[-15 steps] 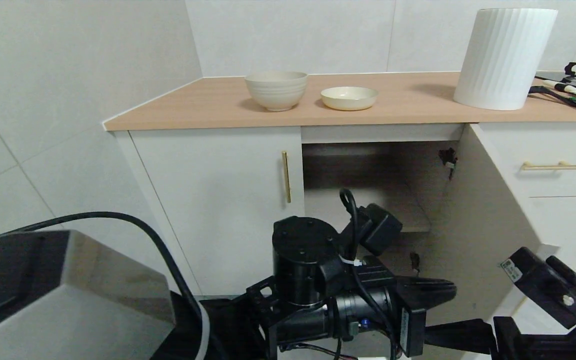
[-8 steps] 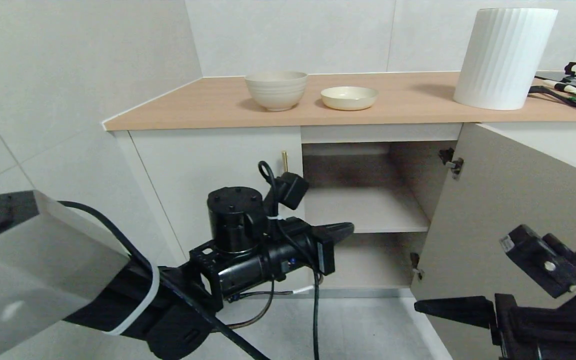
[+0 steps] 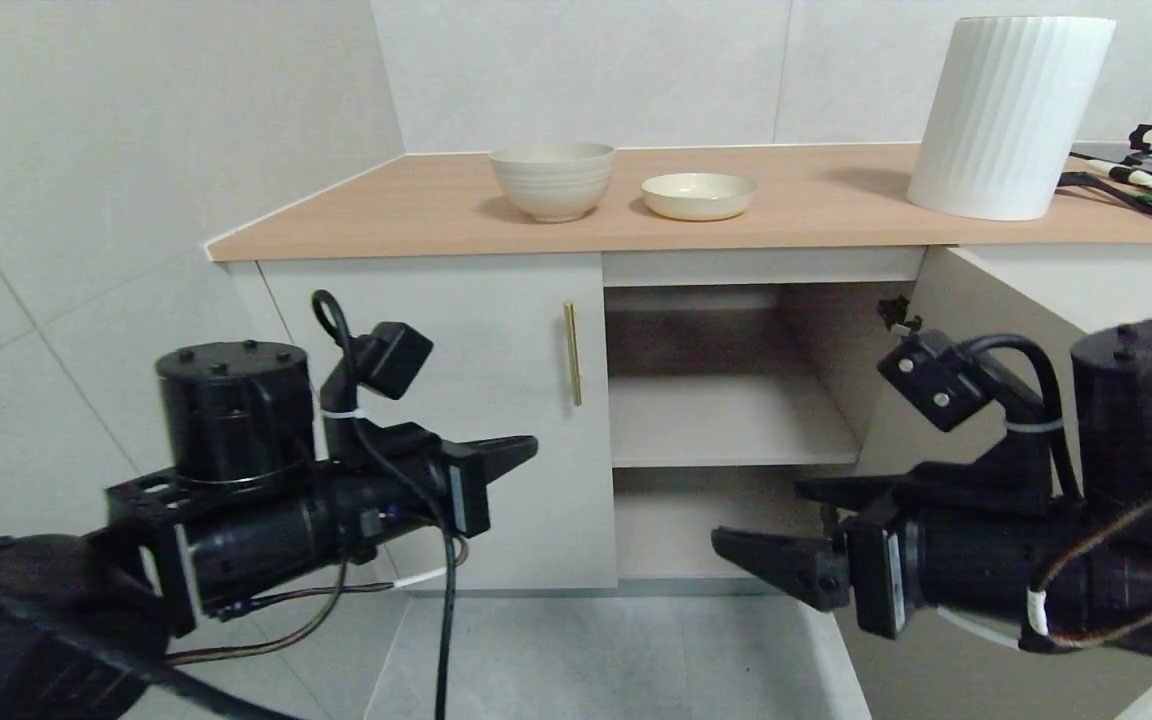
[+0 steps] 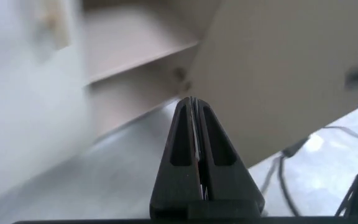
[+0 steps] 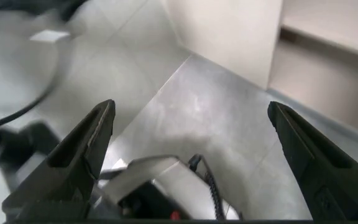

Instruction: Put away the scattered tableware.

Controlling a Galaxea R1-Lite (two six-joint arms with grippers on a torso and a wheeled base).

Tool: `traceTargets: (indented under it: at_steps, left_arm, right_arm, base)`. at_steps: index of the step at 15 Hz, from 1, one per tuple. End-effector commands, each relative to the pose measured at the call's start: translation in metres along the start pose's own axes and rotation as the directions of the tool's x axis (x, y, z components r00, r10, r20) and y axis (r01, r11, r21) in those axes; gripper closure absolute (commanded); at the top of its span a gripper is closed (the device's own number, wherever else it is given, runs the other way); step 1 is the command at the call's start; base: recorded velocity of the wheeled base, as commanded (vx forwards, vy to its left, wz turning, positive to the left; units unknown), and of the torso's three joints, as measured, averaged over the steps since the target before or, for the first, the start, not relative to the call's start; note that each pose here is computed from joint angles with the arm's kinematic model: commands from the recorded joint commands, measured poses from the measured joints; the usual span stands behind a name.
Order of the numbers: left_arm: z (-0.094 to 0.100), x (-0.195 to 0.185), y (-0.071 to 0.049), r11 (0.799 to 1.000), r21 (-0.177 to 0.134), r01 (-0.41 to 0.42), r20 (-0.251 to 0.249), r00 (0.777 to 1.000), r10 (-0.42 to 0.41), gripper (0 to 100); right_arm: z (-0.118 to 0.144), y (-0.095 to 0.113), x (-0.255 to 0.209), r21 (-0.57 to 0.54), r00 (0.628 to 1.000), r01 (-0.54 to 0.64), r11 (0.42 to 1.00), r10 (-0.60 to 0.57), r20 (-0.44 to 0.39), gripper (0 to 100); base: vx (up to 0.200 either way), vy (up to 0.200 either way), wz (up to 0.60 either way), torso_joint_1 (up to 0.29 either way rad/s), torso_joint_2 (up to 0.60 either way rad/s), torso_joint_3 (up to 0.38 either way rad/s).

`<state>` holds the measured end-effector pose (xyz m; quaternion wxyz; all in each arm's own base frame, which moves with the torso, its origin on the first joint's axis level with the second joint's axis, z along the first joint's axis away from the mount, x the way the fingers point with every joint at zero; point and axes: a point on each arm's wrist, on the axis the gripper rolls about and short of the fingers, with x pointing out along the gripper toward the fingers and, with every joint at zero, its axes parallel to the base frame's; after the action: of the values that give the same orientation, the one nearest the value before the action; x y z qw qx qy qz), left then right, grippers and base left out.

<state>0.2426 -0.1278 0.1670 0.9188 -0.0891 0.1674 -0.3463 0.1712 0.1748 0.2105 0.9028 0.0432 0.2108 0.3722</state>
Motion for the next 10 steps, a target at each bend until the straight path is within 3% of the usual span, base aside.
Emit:
traceTargets:
  at_steps: [1,3,5,6,7,9,10]
  left_arm:
    - [0.024,-0.057,-0.001,0.997,0.019,-0.07,0.087,0.994,0.068,100]
    - [0.032,-0.074,0.002,0.994,0.011,-0.113,0.122,0.986,0.11,100]
    - [0.04,-0.085,0.01,0.986,-0.005,-0.169,0.146,0.975,0.168,100]
    - [0.043,-0.089,0.011,0.982,-0.017,-0.186,0.152,0.971,0.186,0]
    - [0.045,-0.093,0.013,0.98,-0.029,-0.199,0.161,0.966,0.201,0]
    - [0.048,-0.097,0.015,0.975,-0.086,-0.206,0.185,0.958,0.218,0]
    - [0.049,-0.098,0.015,0.975,-0.089,-0.203,0.192,0.957,0.217,0]
  right_arm:
    - [0.024,-0.011,0.025,0.008,0.999,0.054,0.999,-0.054,-0.002,0]
    - [0.036,-0.013,0.041,0.015,0.998,0.064,0.998,-0.065,0.01,0]
    - [0.034,-0.014,0.046,0.021,0.996,0.078,0.997,-0.077,-0.046,0]
    - [0.033,-0.016,0.047,0.039,0.995,0.083,0.996,-0.081,-0.052,0]
    - [0.033,-0.018,0.048,0.048,0.994,0.094,0.994,-0.092,-0.055,0]
    - [0.036,-0.021,0.043,0.087,0.994,0.106,0.991,-0.103,-0.04,0]
    - [0.037,-0.021,0.04,0.09,0.993,0.113,0.989,-0.111,-0.028,0]
  base:
    - [0.0,0.0,0.0,0.0,0.0,0.0]
    - [0.0,0.0,0.0,0.0,0.0,0.0]
    - [0.0,0.0,0.0,0.0,0.0,0.0]
    - [0.0,0.0,0.0,0.0,0.0,0.0]
    - [0.0,0.0,0.0,0.0,0.0,0.0]
    - [0.0,0.0,0.0,0.0,0.0,0.0]
    - [0.0,0.0,0.0,0.0,0.0,0.0]
